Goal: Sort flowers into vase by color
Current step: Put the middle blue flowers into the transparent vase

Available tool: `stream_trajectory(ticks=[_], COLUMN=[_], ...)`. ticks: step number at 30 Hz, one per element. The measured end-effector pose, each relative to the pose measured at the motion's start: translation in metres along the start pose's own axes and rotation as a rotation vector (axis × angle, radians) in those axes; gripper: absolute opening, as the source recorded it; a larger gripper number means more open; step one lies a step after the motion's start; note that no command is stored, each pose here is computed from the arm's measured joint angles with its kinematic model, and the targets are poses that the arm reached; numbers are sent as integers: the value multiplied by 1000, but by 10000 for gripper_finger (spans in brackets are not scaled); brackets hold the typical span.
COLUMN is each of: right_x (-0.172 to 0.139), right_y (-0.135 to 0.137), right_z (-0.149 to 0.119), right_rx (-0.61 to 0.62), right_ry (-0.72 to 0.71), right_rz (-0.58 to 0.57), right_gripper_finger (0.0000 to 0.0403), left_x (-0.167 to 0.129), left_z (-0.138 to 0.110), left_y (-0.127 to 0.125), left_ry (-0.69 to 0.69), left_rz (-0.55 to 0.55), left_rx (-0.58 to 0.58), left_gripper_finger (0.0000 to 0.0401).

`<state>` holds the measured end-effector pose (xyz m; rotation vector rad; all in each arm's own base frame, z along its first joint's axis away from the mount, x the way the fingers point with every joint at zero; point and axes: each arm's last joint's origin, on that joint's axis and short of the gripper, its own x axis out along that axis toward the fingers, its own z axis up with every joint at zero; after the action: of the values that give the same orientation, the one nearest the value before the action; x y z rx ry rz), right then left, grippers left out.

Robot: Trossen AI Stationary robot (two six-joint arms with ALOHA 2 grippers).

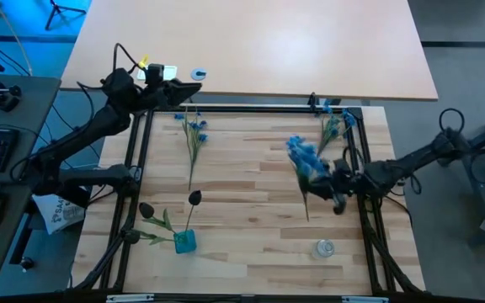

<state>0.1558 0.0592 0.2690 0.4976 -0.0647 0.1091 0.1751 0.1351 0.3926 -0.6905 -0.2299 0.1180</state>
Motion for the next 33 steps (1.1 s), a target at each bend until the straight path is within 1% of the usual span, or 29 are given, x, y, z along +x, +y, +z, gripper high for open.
stream_trajectory(ticks=[3,6,10,13,17,21,23,25,29,33], right_x=[-9,-14,-17,-20,-24,-26,-27,-29,-32,-34], right_y=[10,18,27,32,38,42,43,45,49,52], right_z=[-2,-3,-2,-1,-4,-6,-7,-8,-12,-15], right_rx=[-35,-74,-53,-7,13,26,73,81,-18,-133], right_ry=[-40,-29,-29,-19,-3,22,36,50,68,64], right_rz=[98,192,321,407,447,466,474,499,535,575], right_gripper_finger=[1,1,1,1,1,0,0,0,0,0], left_x=[4,8,14,18,21,23,27,31,41,53], left_z=[0,-4,-14,-22,-31,-43,-50,-58,-78,-100], left_y=[-7,-21,-42,-55,-65,-76,-81,-84,-93,-100], left_ry=[-39,-55,-36,-51,-56,-20,-17,-21,-34,-62], left_rz=[-40,-121,-246,-289,-301,-330,-325,-304,-251,-193], left_rx=[-48,-75,-107,-110,-127,-127,-134,-141,-178,-170], left_gripper_finger=[168,168,168,168,168,168,168,168,168,168])
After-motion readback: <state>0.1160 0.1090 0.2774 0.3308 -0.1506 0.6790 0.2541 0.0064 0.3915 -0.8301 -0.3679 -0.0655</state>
